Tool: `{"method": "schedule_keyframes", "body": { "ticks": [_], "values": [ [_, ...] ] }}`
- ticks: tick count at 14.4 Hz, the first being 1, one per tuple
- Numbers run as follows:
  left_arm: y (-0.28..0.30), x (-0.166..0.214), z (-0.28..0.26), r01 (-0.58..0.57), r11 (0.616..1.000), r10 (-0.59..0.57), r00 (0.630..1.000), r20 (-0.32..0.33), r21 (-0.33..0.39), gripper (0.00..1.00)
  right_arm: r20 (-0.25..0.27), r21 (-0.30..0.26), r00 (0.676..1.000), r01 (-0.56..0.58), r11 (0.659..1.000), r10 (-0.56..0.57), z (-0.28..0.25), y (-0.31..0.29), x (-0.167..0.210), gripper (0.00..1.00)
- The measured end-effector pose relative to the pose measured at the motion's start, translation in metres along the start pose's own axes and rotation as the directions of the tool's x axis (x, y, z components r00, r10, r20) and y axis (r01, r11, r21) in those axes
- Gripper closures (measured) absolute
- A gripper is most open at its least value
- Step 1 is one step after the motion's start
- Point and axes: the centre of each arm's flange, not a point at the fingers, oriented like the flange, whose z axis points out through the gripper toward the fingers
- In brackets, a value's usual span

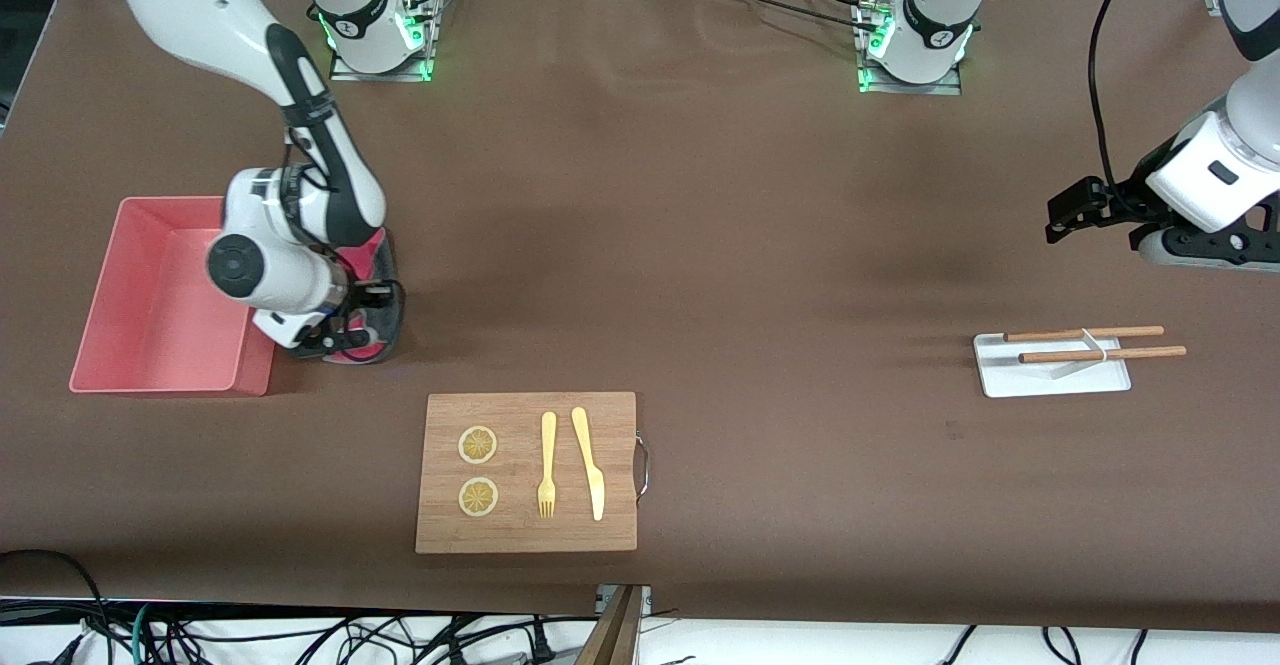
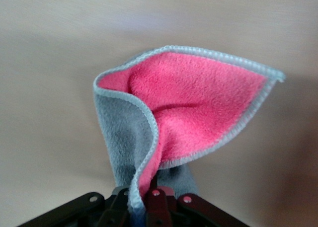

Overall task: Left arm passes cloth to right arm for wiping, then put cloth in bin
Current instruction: 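Carry the cloth with the right gripper over the pink bin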

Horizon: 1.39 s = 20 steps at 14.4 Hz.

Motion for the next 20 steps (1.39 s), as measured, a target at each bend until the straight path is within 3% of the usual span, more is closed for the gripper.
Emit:
{"method": "schedule_keyframes", "body": {
  "ticks": [4,9,13,15,18,20],
  "values": [
    [-0.001,0.0,0.001,0.001,1.0,-0.001,1.0,0.001,0.0,0.0,-0.044,-0.009,0.99,-0.137,0.991,0.136,-0.001,-0.116,0.014,0.96],
    [-0.001,0.0,0.001,0.001,1.0,-0.001,1.0,0.001,0.0,0.0,-0.047,0.08,0.959,-0.276,0.958,0.28,0.003,-0.231,0.014,0.96],
    [-0.001,0.0,0.001,0.001,1.0,-0.001,1.0,0.001,0.0,0.0,-0.016,0.089,0.926,-0.375,0.923,0.378,-0.005,-0.25,0.015,0.96],
    [-0.001,0.0,0.001,0.001,1.0,-0.001,1.0,0.002,0.0,0.0,0.015,0.074,0.923,-0.384,0.921,0.384,-0.022,-0.251,0.019,0.96],
    [-0.001,0.0,0.001,0.001,1.0,-0.001,1.0,0.001,0.0,0.0,0.039,0.071,0.914,-0.405,0.912,0.403,-0.053,-0.226,0.029,0.96],
    [-0.001,0.0,0.001,0.001,1.0,-0.001,1.0,0.002,0.0,0.0,0.06,0.071,0.926,-0.377,0.924,0.373,-0.081,-0.189,0.034,0.96]
  ]
}}
